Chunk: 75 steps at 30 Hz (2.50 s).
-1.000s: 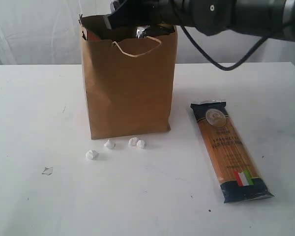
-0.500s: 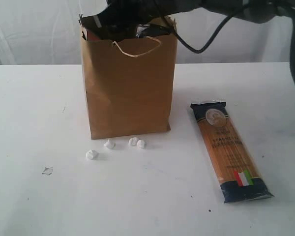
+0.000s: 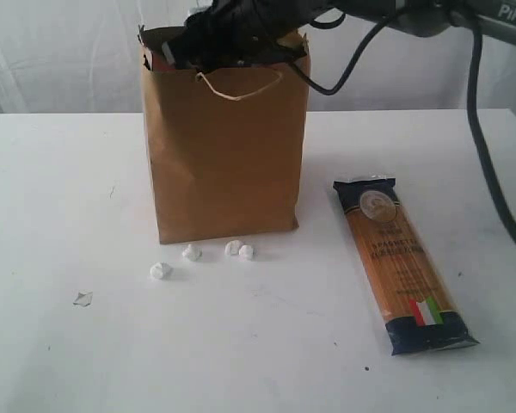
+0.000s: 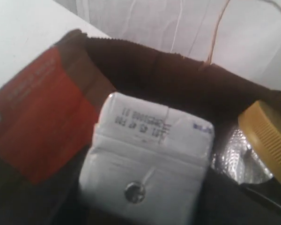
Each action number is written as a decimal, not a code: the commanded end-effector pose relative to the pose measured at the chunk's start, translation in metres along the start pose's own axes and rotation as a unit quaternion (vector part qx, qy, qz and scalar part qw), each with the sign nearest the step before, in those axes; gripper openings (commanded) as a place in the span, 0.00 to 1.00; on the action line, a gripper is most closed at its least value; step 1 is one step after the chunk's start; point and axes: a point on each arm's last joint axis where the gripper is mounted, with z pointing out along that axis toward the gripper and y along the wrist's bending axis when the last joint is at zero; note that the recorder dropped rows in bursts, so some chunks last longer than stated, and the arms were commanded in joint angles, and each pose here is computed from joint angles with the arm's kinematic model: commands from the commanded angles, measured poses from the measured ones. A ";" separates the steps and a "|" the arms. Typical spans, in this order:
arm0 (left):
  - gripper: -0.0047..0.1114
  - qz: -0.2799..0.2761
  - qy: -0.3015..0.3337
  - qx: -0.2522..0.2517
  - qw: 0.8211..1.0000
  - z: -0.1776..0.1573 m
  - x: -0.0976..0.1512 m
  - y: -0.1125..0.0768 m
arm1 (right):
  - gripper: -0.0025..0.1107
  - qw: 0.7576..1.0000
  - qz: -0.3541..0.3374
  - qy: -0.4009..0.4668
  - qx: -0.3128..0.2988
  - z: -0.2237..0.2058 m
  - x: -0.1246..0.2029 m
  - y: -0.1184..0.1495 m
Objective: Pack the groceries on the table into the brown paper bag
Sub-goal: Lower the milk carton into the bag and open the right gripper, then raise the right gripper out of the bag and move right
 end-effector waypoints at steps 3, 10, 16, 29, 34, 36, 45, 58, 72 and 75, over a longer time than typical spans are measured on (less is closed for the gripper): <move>0.04 -0.005 -0.005 -0.001 1.000 0.000 0.000 0.000 | 0.02 1.000 0.010 -0.003 0.003 -0.005 -0.004 -0.003; 0.04 -0.005 -0.005 -0.001 1.000 0.000 0.000 0.000 | 0.28 1.000 0.014 0.011 -0.003 -0.005 -0.002 -0.001; 0.04 -0.005 -0.005 -0.001 1.000 0.000 0.000 0.000 | 0.67 1.000 0.009 0.011 -0.011 -0.006 -0.004 0.009; 0.04 -0.005 -0.005 -0.001 1.000 0.000 0.000 0.000 | 0.66 1.000 0.016 0.025 0.007 -0.026 -0.009 0.009; 0.04 -0.005 -0.005 -0.001 1.000 0.000 0.000 0.000 | 0.63 0.998 0.020 0.041 0.044 -0.035 -0.009 0.002; 0.04 -0.005 -0.005 -0.001 1.000 0.000 0.000 0.000 | 0.61 0.998 0.021 0.042 0.044 -0.039 -0.010 0.002; 0.04 -0.005 -0.005 -0.001 1.000 0.000 0.000 0.000 | 0.61 0.998 0.015 0.028 0.051 -0.058 -0.019 0.001; 0.04 -0.005 -0.005 -0.001 1.000 0.000 0.000 0.000 | 0.61 0.996 0.003 0.046 0.079 -0.090 -0.024 -0.010; 0.04 -0.005 -0.005 -0.001 1.000 0.000 0.000 0.000 | 0.61 0.991 0.030 0.003 0.130 -0.160 0.004 -0.046; 0.04 -0.005 -0.005 -0.001 1.000 0.000 0.000 0.000 | 0.61 0.989 0.044 -0.001 0.144 -0.179 0.030 -0.052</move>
